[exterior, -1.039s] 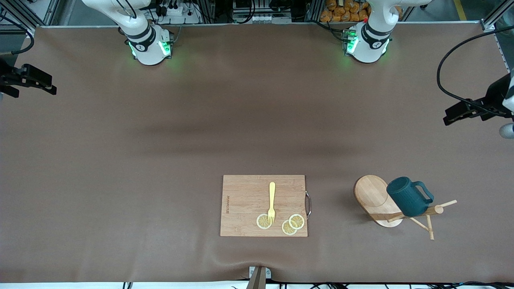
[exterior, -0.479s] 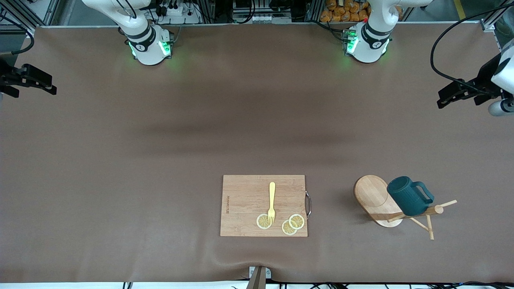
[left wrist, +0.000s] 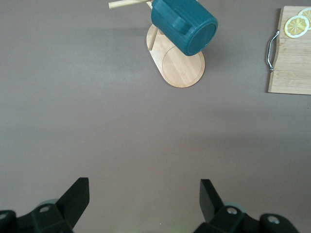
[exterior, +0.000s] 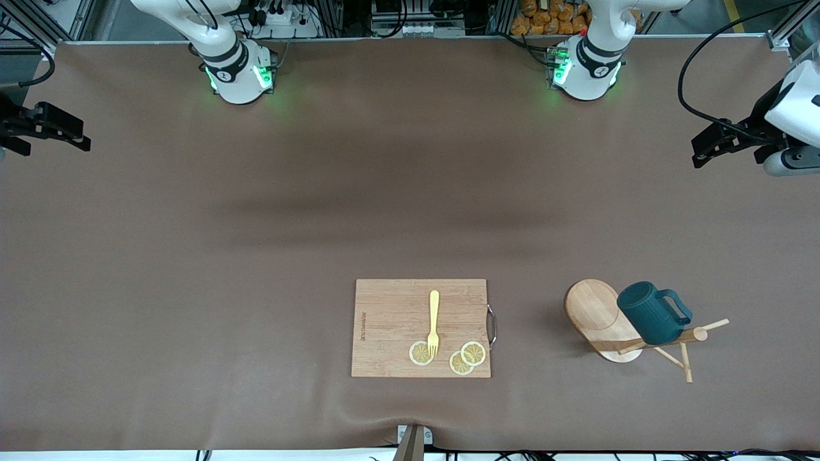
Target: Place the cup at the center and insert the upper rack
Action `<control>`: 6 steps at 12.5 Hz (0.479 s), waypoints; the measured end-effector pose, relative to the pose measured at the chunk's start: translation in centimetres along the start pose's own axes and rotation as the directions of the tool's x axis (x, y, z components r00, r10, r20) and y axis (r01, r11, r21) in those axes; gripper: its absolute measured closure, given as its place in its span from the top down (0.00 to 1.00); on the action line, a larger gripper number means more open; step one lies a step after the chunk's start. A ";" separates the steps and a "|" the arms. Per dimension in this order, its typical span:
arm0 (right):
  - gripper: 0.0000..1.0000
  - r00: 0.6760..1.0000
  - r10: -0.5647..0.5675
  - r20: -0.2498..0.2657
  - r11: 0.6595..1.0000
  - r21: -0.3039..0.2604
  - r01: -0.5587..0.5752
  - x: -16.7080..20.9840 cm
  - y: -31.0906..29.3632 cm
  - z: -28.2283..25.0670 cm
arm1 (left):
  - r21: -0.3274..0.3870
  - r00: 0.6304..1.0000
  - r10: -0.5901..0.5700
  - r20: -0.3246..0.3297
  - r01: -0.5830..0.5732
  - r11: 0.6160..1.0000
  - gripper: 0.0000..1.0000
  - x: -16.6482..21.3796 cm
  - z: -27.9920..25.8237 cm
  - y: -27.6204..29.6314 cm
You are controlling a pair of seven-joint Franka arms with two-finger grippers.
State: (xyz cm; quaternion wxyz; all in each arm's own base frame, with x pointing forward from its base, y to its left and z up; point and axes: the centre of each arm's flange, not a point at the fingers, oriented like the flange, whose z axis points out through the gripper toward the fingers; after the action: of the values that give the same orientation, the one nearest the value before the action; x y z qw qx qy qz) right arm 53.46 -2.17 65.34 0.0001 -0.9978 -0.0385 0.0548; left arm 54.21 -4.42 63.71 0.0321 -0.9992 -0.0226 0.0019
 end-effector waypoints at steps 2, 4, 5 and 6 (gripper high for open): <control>1.00 1.000 0.000 0.000 1.000 0.000 0.000 0.0 0.0 0.0 | 0.000 1.000 0.002 0.002 -0.002 1.000 1.00 0.0 0.0 0.1; 1.00 1.000 0.000 0.000 1.000 0.000 0.000 0.0 0.0 0.0 | 0.003 1.000 0.010 0.022 -0.010 1.000 1.00 -0.3 0.4 0.5; 1.00 1.000 0.000 0.000 1.000 0.000 0.000 0.0 0.0 0.0 | 0.004 1.000 0.014 0.027 -0.014 1.000 1.00 -0.3 0.6 0.7; 1.00 1.000 0.000 -0.001 1.000 0.000 0.000 0.0 0.0 0.0 | 0.005 0.999 0.016 0.029 -0.016 1.000 1.00 -0.3 0.7 0.9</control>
State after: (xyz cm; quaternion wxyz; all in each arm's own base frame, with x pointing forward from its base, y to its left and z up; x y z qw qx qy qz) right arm 53.47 -2.15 65.36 0.0001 -0.9978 -0.0386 0.0543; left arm 53.92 -5.24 62.99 0.0341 -0.9992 -0.0149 0.0169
